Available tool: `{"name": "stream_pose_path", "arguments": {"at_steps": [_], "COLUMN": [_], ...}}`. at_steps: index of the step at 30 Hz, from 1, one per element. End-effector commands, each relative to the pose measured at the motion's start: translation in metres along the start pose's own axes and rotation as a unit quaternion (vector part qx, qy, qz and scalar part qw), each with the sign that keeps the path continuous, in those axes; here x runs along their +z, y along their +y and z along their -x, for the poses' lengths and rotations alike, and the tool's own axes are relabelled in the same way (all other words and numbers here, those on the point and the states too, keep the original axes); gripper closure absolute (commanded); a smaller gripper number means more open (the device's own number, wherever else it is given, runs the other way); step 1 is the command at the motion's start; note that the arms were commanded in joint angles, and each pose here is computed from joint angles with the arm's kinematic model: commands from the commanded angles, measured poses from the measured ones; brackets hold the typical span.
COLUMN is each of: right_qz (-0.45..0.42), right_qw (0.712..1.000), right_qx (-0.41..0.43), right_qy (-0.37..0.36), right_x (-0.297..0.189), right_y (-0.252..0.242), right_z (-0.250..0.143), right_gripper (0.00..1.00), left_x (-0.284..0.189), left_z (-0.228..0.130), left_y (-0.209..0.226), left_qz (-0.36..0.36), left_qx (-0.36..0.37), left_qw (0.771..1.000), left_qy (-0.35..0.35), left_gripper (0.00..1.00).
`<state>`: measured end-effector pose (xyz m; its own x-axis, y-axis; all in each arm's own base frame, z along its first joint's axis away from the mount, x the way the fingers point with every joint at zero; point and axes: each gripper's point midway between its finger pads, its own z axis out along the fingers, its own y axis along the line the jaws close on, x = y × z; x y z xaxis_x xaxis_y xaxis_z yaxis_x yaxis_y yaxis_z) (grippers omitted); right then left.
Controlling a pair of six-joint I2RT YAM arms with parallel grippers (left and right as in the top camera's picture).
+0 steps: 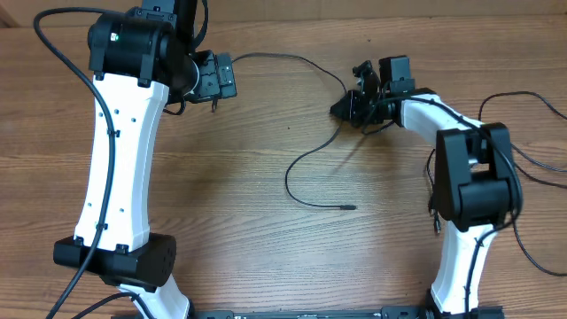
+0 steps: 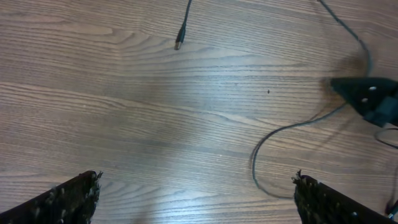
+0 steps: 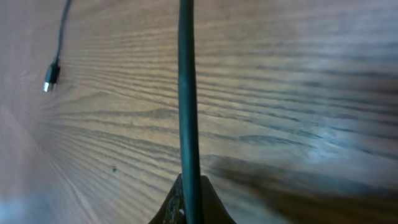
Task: Untangle cables
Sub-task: 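Grasp the remaining cable with the right gripper and pull it up-right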
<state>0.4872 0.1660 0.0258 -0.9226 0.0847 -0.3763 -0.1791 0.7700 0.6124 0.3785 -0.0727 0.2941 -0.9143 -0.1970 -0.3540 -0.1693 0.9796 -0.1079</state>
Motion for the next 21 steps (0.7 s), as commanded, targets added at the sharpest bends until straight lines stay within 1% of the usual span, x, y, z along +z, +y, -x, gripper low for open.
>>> {"name": "stream_pose_path", "arguments": {"at_steps": [1, 7, 12, 16, 21], "right_qz": [-0.013, -0.038, -0.058, -0.037, -0.012], "right_qw": [0.995, 0.981, 0.959, 0.941, 0.919], "right_qx": [-0.052, -0.094, -0.112, -0.122, -0.141], "right_qy": [-0.080, -0.168, -0.252, -0.313, -0.367], "right_x": [-0.058, -0.122, -0.176, -0.213, -0.247], "right_y": [0.041, 0.079, 0.106, 0.132, 0.161], "right_z": [0.047, 0.081, 0.108, 0.126, 0.137], "right_gripper": [0.96, 0.96, 0.96, 0.96, 0.96], "left_x": [0.006, 0.006, 0.006, 0.006, 0.006], "left_z": [0.001, 0.001, 0.001, 0.001, 0.001], "left_y": [0.002, 0.002, 0.002, 0.002, 0.002], "left_qz": [0.001, 0.001, 0.001, 0.001, 0.001], "left_qx": [-0.007, -0.007, -0.007, -0.007, -0.007], "left_qw": [1.000, 1.000, 1.000, 1.000, 1.000], "left_qy": [0.007, 0.007, 0.007, 0.007, 0.007], "left_gripper": [0.00, 0.00, 0.00, 0.00, 0.00]}}
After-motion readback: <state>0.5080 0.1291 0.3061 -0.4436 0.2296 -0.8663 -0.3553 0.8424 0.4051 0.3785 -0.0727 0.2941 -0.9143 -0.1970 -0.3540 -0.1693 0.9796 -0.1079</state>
